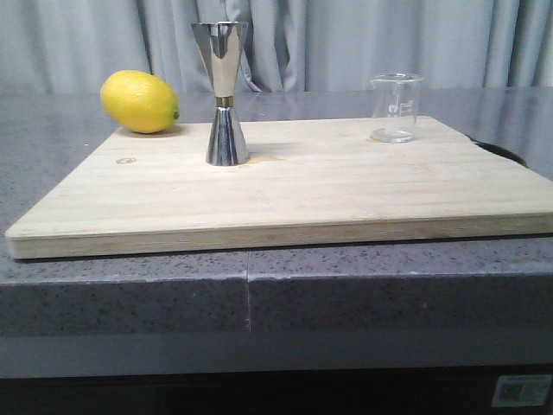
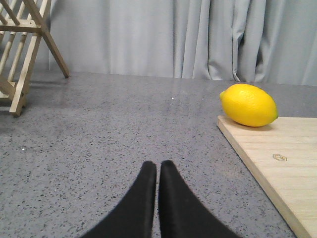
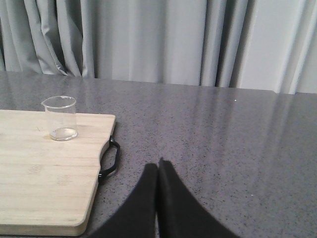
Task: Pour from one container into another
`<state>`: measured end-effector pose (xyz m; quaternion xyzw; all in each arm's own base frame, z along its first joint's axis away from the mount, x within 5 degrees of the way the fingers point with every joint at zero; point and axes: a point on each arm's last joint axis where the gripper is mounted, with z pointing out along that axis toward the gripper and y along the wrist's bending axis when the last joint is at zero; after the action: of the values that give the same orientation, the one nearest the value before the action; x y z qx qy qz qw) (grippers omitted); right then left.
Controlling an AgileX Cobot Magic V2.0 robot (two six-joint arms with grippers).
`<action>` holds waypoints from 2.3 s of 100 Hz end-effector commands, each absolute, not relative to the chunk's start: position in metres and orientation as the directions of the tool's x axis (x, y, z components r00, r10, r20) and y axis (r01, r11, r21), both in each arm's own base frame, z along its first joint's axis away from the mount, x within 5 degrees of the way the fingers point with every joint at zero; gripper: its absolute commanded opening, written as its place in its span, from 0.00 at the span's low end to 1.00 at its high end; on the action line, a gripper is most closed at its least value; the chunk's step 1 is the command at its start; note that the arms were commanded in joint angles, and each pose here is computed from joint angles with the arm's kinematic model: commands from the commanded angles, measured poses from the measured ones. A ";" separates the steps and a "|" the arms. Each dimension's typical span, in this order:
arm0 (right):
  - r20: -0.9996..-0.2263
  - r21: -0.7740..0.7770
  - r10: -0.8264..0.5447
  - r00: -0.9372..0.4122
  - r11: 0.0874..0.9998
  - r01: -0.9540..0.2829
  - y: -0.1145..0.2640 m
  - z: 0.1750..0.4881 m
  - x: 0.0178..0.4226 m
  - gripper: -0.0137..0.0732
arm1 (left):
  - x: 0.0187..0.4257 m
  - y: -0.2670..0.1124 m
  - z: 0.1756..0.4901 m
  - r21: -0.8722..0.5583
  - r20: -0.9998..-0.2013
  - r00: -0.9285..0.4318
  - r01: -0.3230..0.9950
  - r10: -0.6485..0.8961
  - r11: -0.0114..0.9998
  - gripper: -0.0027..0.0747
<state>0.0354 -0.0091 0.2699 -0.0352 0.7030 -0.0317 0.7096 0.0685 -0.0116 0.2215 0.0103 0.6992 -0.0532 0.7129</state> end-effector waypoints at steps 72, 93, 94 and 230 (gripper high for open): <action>-0.988 -0.106 -0.105 0.111 0.994 -0.008 -0.008 0.283 0.030 0.08 | 0.066 -0.024 0.233 -0.096 -0.993 0.045 0.245 -0.111 0.965 0.01; -0.988 -0.106 -0.105 0.111 0.994 -0.008 -0.008 0.283 0.030 0.08 | 0.066 -0.024 0.233 -0.097 -0.993 0.044 0.247 -0.111 0.964 0.01; -0.988 -0.106 -0.105 0.111 0.994 -0.008 -0.008 0.283 0.030 0.08 | 0.066 -0.024 0.233 -0.097 -0.993 0.044 0.247 -0.111 0.964 0.01; -0.988 -0.106 -0.105 0.111 0.994 -0.008 -0.008 0.283 0.030 0.08 | 0.049 0.004 0.231 -0.124 -0.925 0.360 0.007 -0.118 0.992 0.01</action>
<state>0.0354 -0.0092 0.2697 -0.0349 0.7038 -0.0320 0.7089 0.0547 0.0021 0.2202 -0.0460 0.6407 -0.0322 0.7658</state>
